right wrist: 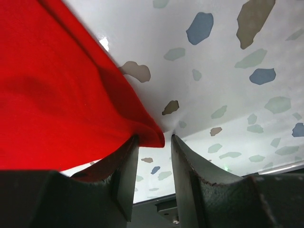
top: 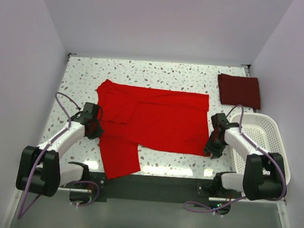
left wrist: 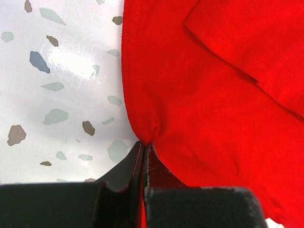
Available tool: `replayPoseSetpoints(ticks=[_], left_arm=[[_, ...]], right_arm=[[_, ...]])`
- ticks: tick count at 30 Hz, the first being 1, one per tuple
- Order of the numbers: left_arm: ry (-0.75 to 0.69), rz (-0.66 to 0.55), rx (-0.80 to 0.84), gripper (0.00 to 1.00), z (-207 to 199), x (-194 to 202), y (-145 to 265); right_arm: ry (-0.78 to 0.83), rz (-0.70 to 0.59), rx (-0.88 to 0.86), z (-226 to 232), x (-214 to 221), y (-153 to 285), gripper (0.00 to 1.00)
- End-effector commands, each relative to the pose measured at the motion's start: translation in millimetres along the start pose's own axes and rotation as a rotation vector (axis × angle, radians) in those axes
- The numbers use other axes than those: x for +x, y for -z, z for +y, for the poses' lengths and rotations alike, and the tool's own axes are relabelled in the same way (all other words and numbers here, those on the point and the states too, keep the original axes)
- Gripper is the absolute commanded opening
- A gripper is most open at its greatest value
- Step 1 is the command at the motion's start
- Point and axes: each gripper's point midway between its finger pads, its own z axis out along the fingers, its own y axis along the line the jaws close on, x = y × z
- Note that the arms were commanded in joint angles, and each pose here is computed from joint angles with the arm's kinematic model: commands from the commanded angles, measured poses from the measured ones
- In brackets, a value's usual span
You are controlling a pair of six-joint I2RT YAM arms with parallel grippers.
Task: Fold and stack the t-shirts
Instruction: Fold the tshirt
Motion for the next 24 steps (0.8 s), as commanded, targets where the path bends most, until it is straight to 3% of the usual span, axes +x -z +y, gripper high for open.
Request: replayPoseSetpoints(ticks=[1,4,7,10,24], left_arm=[[-0.006,-0.053,0.046,0.00,-10,-16,5],[-0.004,-0.058,0.046,0.00,-9,-16,6],[-0.003,-0.066,0.042,0.00,-9,-18,7],[-0.003,-0.072,0.043,0.00,-9,-21,10],[-0.023,-0.061,0.067,0.02,-12,-25,30]], right_arm=[[-0.057,-0.102,0.004,-2,-17,-8,0.37],[-0.061,-0.107,-0.007,0,-17,-8,0.31],[-0.055,-0.117,-0.001,-1,-19,-5,0.19],[-0.048,-0.123,0.008,-4,-20,2,0.00],[-0.022,-0.213,-0.119,6,-32,74,0.00]])
